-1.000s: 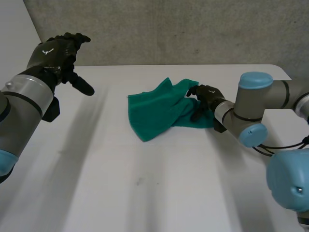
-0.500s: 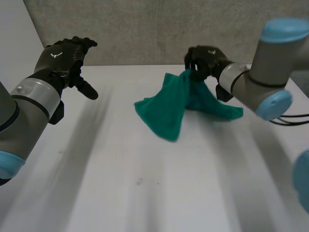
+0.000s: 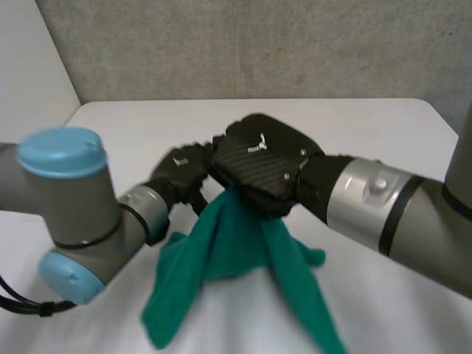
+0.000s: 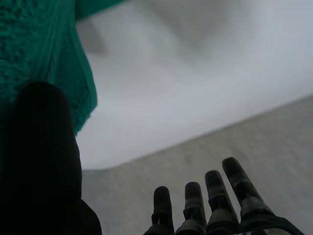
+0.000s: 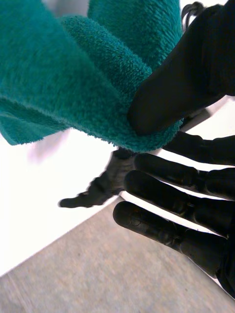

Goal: Fold the towel.

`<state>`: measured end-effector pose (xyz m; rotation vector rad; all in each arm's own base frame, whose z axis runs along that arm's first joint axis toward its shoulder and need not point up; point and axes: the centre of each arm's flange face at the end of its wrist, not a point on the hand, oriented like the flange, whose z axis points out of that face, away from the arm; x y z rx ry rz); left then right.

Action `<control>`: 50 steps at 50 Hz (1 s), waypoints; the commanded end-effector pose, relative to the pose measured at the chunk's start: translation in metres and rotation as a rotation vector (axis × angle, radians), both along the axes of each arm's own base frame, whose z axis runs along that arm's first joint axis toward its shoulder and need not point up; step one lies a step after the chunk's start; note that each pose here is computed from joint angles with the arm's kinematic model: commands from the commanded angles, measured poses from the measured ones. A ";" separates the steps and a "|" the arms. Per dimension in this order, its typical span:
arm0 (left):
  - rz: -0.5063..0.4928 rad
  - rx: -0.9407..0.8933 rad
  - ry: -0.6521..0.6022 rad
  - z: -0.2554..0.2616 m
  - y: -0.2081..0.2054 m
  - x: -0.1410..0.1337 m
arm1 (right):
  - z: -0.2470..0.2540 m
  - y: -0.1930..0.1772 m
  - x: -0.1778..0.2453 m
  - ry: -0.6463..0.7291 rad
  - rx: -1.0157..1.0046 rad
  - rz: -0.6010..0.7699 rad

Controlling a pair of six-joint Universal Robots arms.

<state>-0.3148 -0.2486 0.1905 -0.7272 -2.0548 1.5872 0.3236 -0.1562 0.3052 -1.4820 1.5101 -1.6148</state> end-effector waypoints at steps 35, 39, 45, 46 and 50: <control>-0.322 -0.131 -0.389 -0.038 0.088 -0.022 | -0.073 -0.067 -0.118 0.010 0.305 -0.571; -0.380 -0.101 -0.416 -0.036 0.096 -0.022 | -0.078 -0.077 -0.127 0.011 0.286 -0.614; -0.284 -0.190 -0.391 -0.005 0.076 -0.025 | -0.083 -0.082 -0.133 0.036 0.279 -0.630; -0.212 -0.240 -0.374 0.010 0.066 -0.024 | -0.084 -0.082 -0.133 0.036 0.280 -0.631; 0.016 -0.355 -0.328 0.048 0.041 -0.010 | -0.085 -0.083 -0.133 0.027 0.293 -0.637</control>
